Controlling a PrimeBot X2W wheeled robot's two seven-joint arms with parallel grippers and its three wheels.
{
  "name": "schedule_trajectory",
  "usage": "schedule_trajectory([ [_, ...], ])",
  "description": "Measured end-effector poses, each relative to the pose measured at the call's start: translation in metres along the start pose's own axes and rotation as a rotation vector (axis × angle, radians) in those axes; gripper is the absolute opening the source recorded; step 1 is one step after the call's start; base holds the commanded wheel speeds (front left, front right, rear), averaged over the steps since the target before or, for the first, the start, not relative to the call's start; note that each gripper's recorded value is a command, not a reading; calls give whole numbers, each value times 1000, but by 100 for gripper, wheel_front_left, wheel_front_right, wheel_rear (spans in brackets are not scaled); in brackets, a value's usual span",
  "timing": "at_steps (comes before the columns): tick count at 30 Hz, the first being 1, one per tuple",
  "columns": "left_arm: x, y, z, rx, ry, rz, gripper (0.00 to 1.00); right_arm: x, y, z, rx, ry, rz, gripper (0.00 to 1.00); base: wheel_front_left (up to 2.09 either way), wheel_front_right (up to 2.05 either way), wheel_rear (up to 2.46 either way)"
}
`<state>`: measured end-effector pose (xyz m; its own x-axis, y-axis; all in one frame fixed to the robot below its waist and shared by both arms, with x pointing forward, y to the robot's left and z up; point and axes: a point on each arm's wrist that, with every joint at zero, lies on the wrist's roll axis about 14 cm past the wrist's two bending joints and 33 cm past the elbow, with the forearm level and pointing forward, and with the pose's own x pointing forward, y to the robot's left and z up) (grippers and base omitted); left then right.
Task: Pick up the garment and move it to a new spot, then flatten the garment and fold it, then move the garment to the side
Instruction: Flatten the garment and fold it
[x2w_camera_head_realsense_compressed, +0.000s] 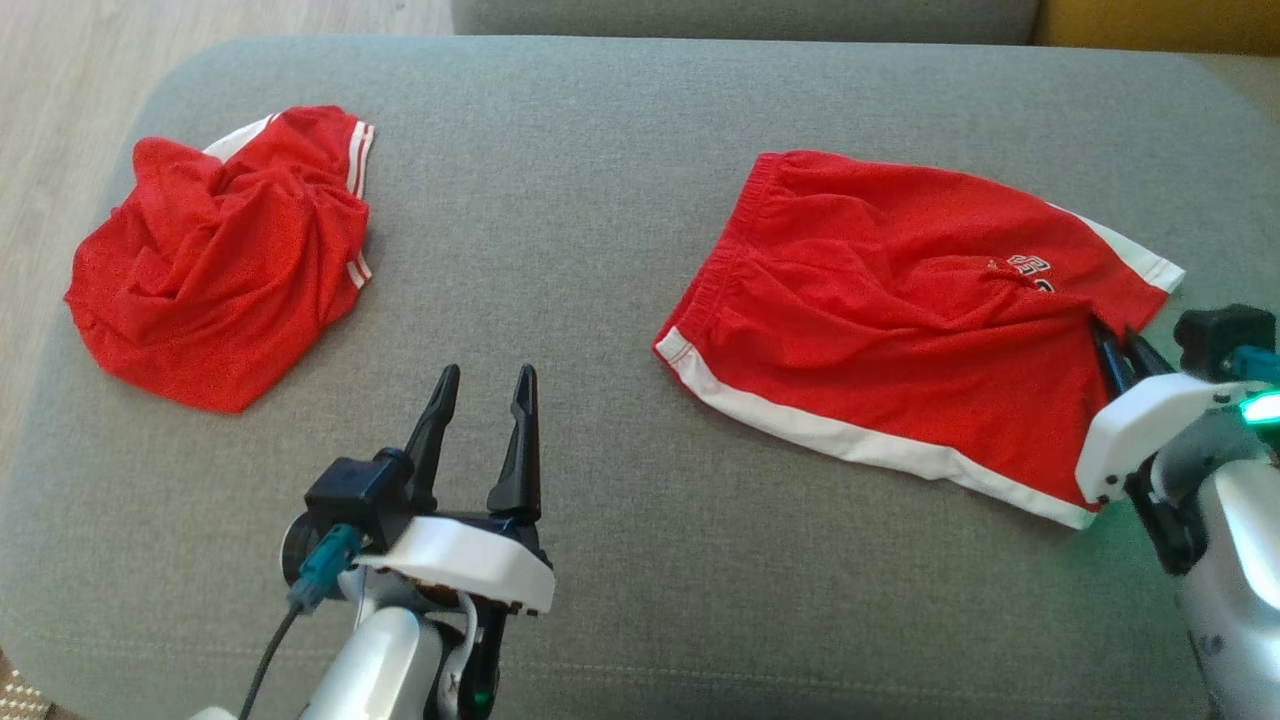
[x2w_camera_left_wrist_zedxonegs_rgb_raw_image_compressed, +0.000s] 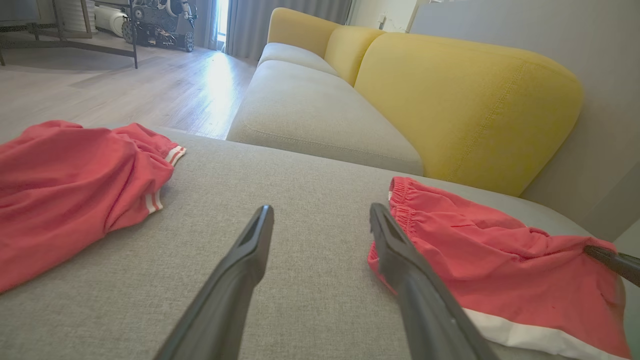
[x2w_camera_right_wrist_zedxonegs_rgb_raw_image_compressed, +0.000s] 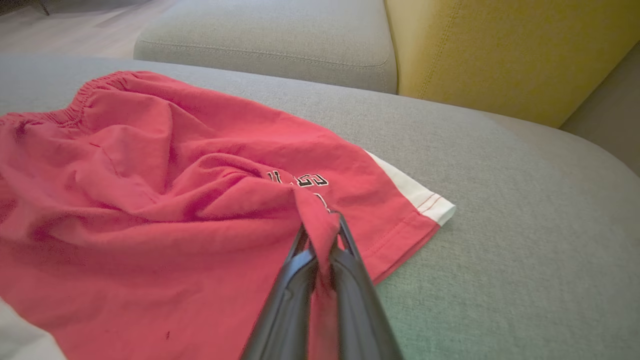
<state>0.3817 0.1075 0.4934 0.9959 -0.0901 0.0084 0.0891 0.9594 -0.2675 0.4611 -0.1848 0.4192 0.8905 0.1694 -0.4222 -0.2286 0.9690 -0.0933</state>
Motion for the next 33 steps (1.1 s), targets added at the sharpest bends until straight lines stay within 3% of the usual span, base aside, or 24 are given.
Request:
schedule_trajectory([
  [2, 0, 2, -1, 0, 3, 5, 100, 4, -4, -2, -17, 18, -3, 0, 0, 0, 0],
  [3, 0, 2, -1, 0, 4, 6, 100, 5, -6, -2, -22, 23, -6, 22, 0, 0, 0],
  [4, 0, 2, -1, 0, 4, 6, 100, 6, -8, -1, -20, 20, -10, 100, 0, 0, 0],
  [10, 3, -5, -2, -2, 6, -17, 100, 2, -13, 9, 16, -37, -29, 100, 0, 0, 0],
  [17, 8, -25, -5, -4, 15, -77, 100, -20, -6, 35, 152, -205, -49, 100, 0, 0, 0],
  [27, 22, -56, -39, 17, 117, -198, 100, -74, 14, 14, 374, -292, -88, 100, 0, 0, 0],
  [33, 32, -66, -68, 71, 199, -254, 100, -96, 8, 8, 409, -316, -131, 100, 0, 0, 0],
])
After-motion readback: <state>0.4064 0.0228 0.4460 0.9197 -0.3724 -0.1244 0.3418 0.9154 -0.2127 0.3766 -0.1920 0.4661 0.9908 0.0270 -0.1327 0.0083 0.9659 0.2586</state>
